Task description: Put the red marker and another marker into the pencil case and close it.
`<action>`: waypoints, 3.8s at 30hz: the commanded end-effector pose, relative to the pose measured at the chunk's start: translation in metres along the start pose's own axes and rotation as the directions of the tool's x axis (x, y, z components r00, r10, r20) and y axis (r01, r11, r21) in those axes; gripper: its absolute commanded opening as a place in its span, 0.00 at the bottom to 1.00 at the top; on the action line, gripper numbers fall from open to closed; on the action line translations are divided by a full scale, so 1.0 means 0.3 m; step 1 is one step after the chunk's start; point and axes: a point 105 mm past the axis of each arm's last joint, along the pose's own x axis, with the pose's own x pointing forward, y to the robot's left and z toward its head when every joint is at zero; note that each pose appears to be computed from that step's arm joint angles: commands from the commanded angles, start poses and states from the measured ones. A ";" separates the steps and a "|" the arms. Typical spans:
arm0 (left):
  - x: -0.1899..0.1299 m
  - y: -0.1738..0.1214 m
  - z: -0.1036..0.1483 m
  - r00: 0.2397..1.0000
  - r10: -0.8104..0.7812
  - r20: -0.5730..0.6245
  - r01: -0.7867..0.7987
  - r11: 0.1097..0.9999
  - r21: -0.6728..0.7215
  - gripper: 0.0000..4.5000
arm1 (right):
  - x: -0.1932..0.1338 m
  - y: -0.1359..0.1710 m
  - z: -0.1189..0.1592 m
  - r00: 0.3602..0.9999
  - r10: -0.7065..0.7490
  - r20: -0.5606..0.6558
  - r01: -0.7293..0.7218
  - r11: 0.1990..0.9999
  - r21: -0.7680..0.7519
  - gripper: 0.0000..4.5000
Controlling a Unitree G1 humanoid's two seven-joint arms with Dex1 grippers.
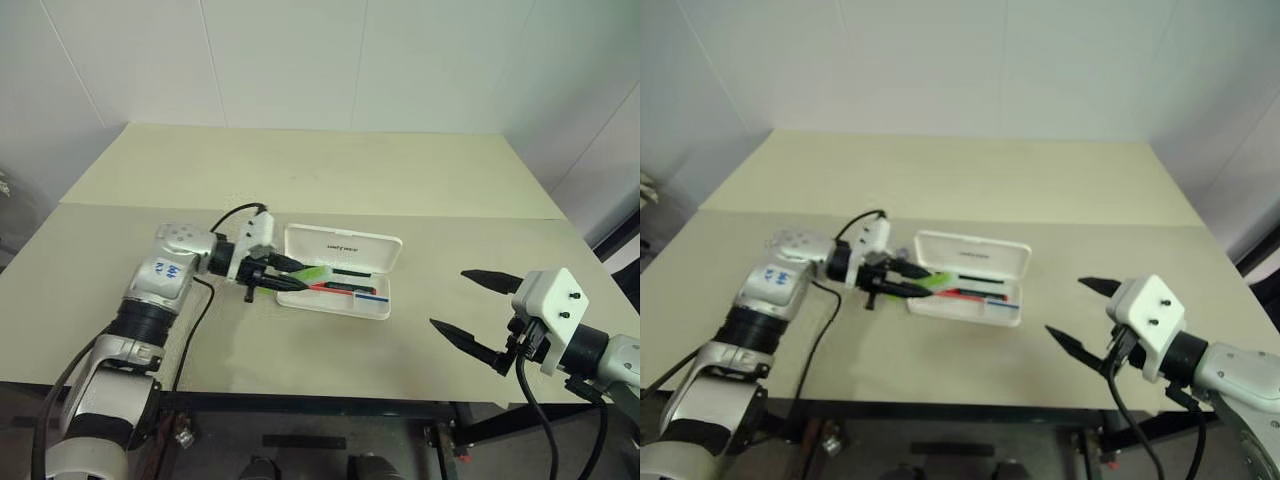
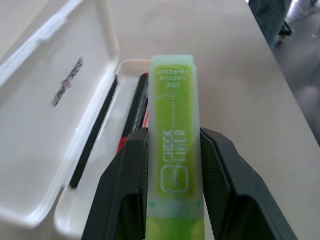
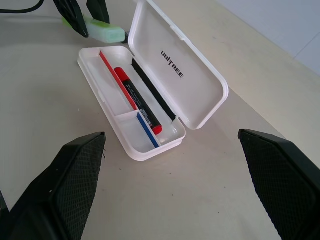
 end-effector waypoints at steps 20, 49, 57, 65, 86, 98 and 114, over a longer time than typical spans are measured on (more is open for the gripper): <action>0.089 0.050 -0.008 0.984 -0.015 -0.176 0.041 0.988 0.149 0.24 | -0.046 0.033 0.007 0.998 -0.066 0.009 0.066 0.998 -0.024 1.00; 0.124 0.064 -0.012 0.973 -0.028 -0.230 0.071 0.982 0.178 0.73 | -0.031 0.054 -0.009 0.993 -0.117 0.019 0.117 0.993 0.006 1.00; 0.113 0.063 -0.021 0.972 -0.020 -0.233 0.061 0.984 0.167 1.00 | -0.030 0.047 -0.012 0.993 -0.117 0.016 0.117 0.993 0.003 1.00; 0.109 0.120 -0.028 0.967 0.097 -0.236 -0.056 0.983 0.176 1.00 | -0.026 0.045 -0.011 0.993 -0.113 0.017 0.113 0.994 -0.001 1.00; -0.078 0.056 0.078 0.997 0.080 -0.019 -0.075 0.980 0.187 1.00 | -0.058 0.047 -0.024 0.994 -0.107 -0.019 0.107 0.994 -0.004 1.00; -0.235 0.198 0.019 0.795 0.606 0.029 -0.606 0.794 0.039 1.00 | -0.067 -0.026 -0.034 0.997 -0.065 -0.031 0.064 0.997 -0.038 1.00; -0.138 0.282 -0.169 0.509 0.843 -0.174 -0.849 0.458 -0.263 1.00 | -0.056 -0.047 -0.029 0.999 -0.019 -0.036 0.017 0.999 -0.051 1.00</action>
